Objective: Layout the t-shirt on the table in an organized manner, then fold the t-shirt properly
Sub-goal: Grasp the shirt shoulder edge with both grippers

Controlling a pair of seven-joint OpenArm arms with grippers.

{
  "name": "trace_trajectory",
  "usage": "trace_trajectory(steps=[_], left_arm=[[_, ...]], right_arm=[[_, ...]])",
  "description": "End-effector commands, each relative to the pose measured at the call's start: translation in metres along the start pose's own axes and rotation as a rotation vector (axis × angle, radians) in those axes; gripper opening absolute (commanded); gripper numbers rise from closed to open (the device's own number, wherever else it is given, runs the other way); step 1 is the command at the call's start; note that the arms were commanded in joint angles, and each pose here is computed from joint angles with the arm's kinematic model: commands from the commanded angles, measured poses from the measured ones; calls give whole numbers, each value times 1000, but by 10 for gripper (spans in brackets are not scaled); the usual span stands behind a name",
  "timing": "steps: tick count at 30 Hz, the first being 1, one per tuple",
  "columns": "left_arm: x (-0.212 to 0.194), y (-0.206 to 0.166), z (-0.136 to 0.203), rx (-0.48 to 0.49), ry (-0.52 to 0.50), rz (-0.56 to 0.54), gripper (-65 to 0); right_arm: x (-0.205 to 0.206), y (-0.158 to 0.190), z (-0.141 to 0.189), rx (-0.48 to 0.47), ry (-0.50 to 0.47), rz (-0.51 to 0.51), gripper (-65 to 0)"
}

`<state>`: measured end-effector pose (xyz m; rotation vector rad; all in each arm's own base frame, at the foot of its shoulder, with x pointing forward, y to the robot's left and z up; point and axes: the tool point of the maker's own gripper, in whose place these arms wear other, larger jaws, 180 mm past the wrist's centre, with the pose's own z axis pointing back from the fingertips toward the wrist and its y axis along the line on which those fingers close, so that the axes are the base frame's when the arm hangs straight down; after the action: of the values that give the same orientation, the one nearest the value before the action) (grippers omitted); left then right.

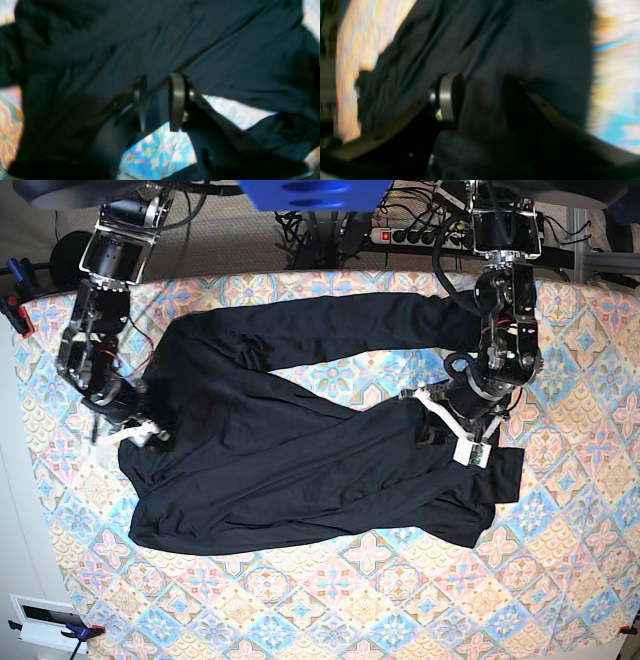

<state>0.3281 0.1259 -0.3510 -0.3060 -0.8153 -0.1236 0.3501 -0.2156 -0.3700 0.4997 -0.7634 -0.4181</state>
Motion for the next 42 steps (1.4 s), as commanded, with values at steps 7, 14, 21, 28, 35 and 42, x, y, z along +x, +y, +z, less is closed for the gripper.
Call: trace_trajectory(steps=[7, 14, 21, 28, 35, 42], left_arm=[[-34, 20, -9, 103, 106, -101, -650], [-67, 43, 1, 214, 201, -203, -646], [-88, 69, 19, 265, 273, -260, -645], [-112, 91, 38, 300, 347, -299, -645], [-112, 95, 41, 307, 351, -304, -645], [-74, 50, 37, 210, 177, -163, -643]], right_arm=[[-2, 31, -12, 64, -15, 86, -382], [-55, 25, -14, 55, 99, 100, -383], [-92, -4, -3, -6, 181, 103, -383], [-110, -37, 8, -142, 233, 227, -383], [-125, -53, 18, -170, 284, 313, -383], [-119, -48, 20, -125, 283, 379, -383]])
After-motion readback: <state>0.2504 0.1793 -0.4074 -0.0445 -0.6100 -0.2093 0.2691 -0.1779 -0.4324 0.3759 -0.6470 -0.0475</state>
